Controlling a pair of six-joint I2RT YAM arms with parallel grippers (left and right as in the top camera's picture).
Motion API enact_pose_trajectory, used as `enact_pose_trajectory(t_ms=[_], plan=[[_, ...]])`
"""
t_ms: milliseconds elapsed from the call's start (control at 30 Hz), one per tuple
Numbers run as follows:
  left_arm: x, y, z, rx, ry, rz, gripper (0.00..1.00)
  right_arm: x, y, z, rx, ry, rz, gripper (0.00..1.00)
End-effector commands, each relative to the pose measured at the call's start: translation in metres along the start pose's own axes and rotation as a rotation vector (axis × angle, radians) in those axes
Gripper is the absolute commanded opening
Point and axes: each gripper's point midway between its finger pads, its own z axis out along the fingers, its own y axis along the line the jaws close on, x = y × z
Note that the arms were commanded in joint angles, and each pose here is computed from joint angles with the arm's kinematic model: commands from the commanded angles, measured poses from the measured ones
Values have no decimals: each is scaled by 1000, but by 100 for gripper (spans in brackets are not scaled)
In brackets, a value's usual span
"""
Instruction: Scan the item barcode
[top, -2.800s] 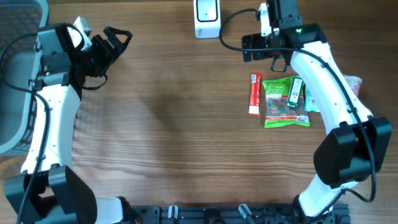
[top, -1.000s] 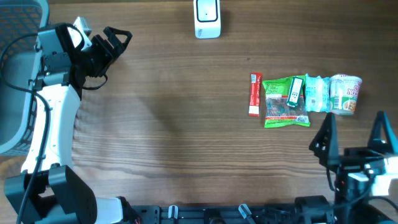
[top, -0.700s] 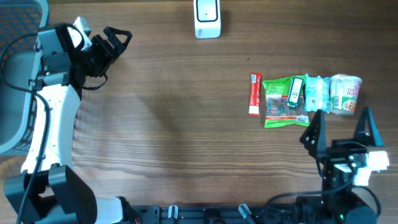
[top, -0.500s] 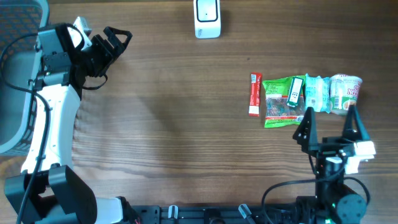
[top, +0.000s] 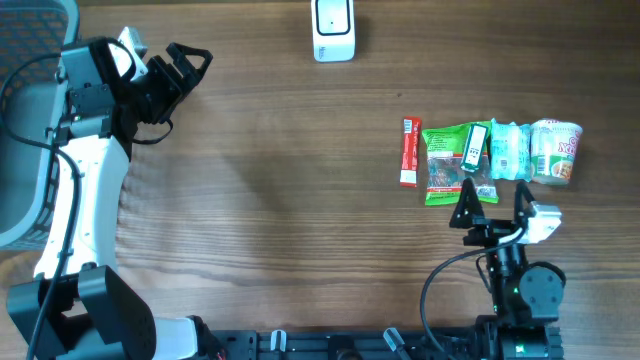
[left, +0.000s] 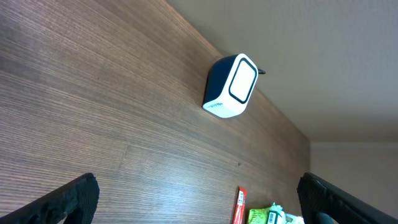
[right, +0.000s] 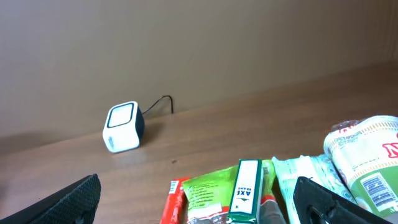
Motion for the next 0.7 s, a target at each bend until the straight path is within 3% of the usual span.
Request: enact_pose_trajectory(t_ms=[0,433,667], plan=[[-3,1,1,-3,-6,-1,100,-2,3,-1,-19,-11,-29,100],[-3,1,1,-2,-6,-1,100,-3,3,-1,-19,-12,-22,100],[-3,1,1,-3,-6,-1,100,-3,4,-1,-21,-16,-208,100]])
